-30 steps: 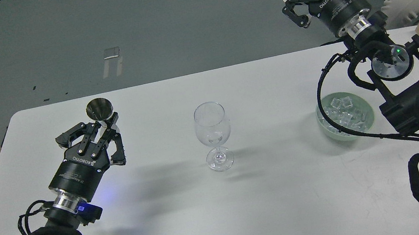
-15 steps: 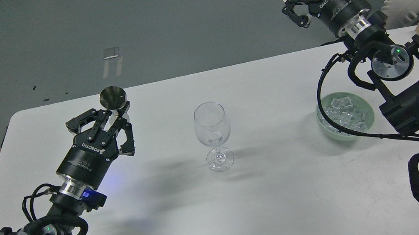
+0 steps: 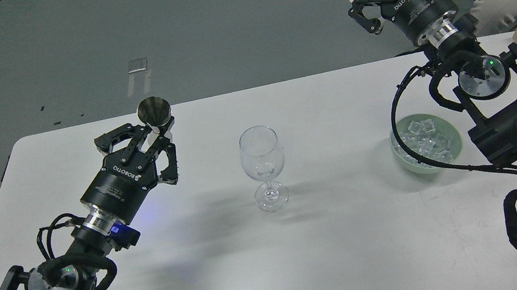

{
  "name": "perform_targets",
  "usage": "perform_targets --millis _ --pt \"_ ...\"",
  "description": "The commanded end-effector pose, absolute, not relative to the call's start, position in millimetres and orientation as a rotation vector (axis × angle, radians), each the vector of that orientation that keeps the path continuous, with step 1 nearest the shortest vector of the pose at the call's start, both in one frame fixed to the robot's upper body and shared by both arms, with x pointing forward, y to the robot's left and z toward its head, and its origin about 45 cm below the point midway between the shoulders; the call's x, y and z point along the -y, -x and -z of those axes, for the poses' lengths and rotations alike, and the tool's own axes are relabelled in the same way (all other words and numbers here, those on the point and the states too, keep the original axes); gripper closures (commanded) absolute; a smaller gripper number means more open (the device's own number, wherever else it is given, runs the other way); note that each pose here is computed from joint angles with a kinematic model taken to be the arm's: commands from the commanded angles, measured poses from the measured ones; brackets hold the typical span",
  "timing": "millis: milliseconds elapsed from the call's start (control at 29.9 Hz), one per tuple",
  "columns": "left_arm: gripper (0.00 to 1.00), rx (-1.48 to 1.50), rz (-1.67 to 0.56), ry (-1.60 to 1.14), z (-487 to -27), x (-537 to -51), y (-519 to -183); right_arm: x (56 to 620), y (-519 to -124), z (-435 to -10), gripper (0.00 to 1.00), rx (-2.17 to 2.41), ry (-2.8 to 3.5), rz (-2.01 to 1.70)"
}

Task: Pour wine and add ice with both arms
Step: 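Carry the jigger with the left gripper above the wine glass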

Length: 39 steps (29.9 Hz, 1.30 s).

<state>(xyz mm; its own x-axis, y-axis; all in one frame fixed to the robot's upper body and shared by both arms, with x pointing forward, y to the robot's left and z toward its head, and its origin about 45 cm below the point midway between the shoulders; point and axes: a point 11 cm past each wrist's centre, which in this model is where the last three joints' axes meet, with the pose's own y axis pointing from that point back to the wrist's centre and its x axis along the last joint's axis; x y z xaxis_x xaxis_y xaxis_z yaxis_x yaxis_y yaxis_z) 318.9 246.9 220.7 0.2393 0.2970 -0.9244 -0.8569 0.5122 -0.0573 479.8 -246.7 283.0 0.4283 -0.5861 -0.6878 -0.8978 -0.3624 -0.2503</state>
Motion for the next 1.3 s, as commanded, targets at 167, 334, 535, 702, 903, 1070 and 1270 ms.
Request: perform_targets --millis 167,334,535,702,903,1070,1270 --pt "1.0 -1.032 -0.857 0.648 -228 -241 -326 247 -480 -283 0.0 -1.249 2.076 -0.665" --pt "1.0 -1.028 -0.853 0.643 -231 -240 -328 247 -480 -282 0.0 -1.25 2.074 -0.666" --pt "1.0 -1.023 -0.845 0.638 -234 -238 -330 247 -480 -282 0.0 -1.248 2.075 -0.665" --pt "1.0 -1.027 -0.792 0.582 -235 -216 -331 247 -480 -282 0.0 -1.25 2.074 -0.666" --pt "1.0 -1.023 -0.785 0.579 -237 -213 -334 247 -480 -283 0.0 -1.249 2.074 -0.664" --pt "1.0 -1.023 -0.787 0.577 -239 -212 -336 247 -480 -282 0.0 -1.25 2.074 -0.666" --pt "1.0 -1.021 -0.787 0.577 -240 -212 -337 247 -480 -282 0.0 -1.249 2.074 -0.667"
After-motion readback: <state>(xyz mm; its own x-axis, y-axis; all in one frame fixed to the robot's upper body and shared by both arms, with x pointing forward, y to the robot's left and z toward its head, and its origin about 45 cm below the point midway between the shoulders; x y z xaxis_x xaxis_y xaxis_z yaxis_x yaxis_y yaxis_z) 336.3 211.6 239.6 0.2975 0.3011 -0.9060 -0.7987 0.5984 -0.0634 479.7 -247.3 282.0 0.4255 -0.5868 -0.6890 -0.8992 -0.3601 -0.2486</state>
